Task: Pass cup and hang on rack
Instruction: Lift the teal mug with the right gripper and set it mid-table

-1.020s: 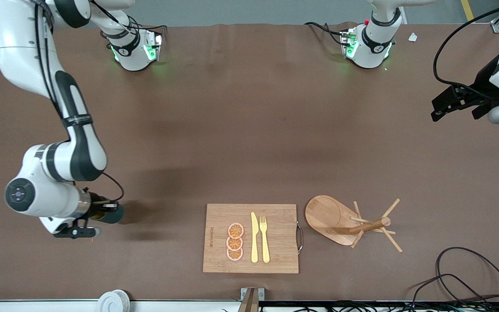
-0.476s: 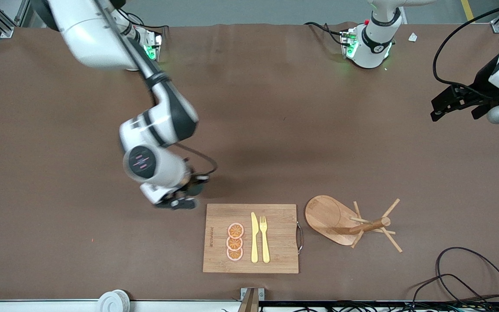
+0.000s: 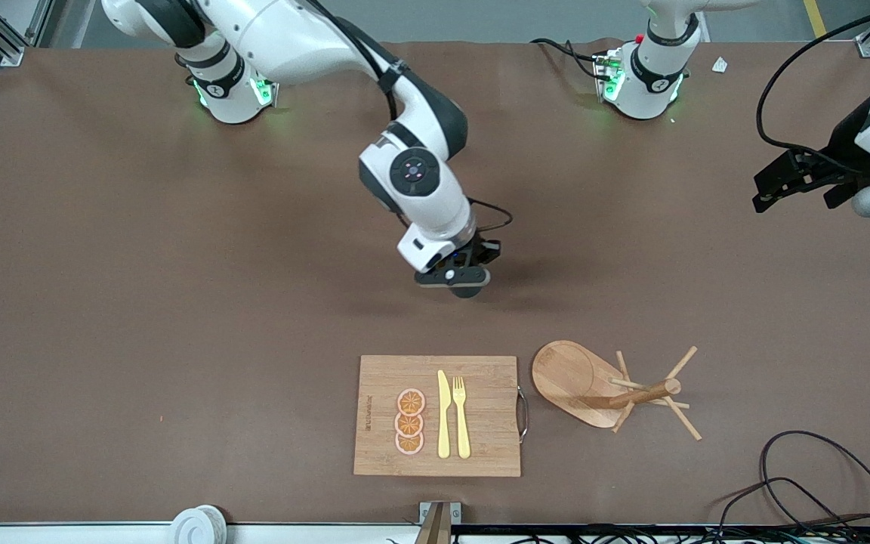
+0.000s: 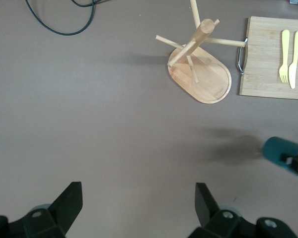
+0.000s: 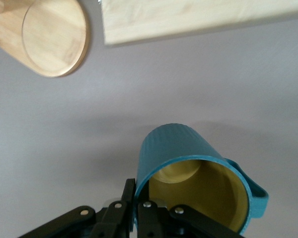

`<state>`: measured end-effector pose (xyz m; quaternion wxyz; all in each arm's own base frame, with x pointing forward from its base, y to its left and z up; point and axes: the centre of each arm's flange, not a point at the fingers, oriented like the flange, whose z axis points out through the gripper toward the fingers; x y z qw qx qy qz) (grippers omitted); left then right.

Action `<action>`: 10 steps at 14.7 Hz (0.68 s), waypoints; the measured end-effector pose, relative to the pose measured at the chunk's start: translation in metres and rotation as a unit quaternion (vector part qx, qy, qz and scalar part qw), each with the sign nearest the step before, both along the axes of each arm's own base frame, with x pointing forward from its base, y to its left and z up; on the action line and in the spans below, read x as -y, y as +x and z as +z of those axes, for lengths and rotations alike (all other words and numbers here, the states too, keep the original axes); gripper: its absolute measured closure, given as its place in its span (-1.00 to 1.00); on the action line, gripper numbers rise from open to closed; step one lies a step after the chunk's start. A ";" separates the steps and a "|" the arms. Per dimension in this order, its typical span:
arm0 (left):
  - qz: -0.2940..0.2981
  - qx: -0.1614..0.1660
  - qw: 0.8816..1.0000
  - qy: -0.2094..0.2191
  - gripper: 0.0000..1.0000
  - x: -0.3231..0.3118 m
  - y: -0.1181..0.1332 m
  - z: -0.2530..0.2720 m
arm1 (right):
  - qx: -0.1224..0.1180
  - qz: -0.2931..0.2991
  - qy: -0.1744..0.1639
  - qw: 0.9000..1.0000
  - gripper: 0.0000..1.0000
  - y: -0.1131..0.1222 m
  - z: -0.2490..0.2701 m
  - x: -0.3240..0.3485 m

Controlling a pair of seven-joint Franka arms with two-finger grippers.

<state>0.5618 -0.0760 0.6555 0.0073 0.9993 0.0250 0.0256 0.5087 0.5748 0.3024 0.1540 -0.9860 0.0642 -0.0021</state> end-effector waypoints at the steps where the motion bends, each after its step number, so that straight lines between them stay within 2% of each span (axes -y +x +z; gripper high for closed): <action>1: -0.002 -0.001 1.000 0.000 -1.00 0.002 0.001 -0.002 | -0.004 -0.018 0.005 1.000 0.90 -0.010 -0.010 -0.013; 3: -0.008 -0.008 1.000 0.000 -1.00 0.009 0.003 -0.009 | -0.011 -0.036 0.010 0.999 0.90 -0.025 -0.023 -0.035; 6: -0.027 -0.025 0.999 -0.001 -1.00 0.030 0.011 -0.028 | -0.011 -0.043 0.007 0.999 0.87 -0.031 -0.033 -0.046; 10: -0.049 -0.042 0.998 -0.002 -1.00 0.055 0.018 -0.051 | -0.007 -0.060 0.011 0.998 0.11 -0.023 -0.028 -0.045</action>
